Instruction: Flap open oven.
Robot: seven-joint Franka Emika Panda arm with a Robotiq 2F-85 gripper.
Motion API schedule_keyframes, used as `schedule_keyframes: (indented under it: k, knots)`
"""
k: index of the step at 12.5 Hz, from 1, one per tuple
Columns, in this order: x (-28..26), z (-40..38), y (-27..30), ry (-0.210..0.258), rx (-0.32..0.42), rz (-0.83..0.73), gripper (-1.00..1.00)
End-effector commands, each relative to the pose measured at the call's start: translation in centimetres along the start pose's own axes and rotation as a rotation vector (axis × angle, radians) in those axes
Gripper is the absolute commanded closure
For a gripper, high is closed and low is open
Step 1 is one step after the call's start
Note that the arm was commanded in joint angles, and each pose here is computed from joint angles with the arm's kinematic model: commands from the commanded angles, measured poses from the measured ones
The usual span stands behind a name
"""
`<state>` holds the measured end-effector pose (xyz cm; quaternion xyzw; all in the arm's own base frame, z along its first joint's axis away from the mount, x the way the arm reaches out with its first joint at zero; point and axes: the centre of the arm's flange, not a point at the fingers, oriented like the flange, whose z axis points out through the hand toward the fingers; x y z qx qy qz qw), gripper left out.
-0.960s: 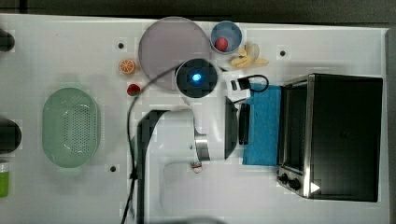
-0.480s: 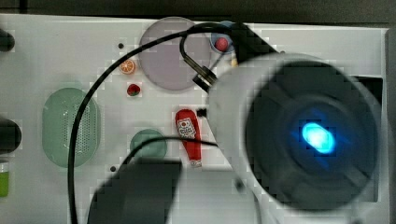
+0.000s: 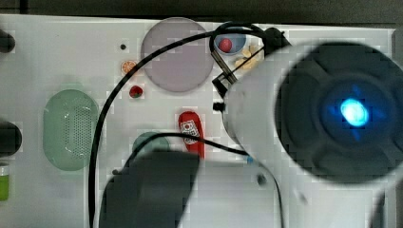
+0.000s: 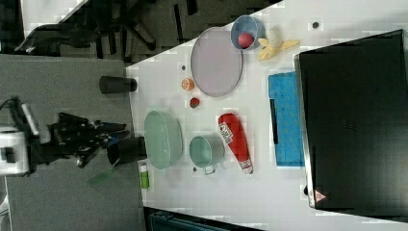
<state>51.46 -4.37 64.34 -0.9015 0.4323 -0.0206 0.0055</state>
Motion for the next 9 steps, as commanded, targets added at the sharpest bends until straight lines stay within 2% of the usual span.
schedule_keyframes:
  k: [1, 9]
  knots:
    - [-1.00, 3.08, -2.41, -0.033, -0.046, 0.082, 0.65]
    - [-0.96, 3.71, -2.77, -0.038, -0.057, 0.079, 0.65]
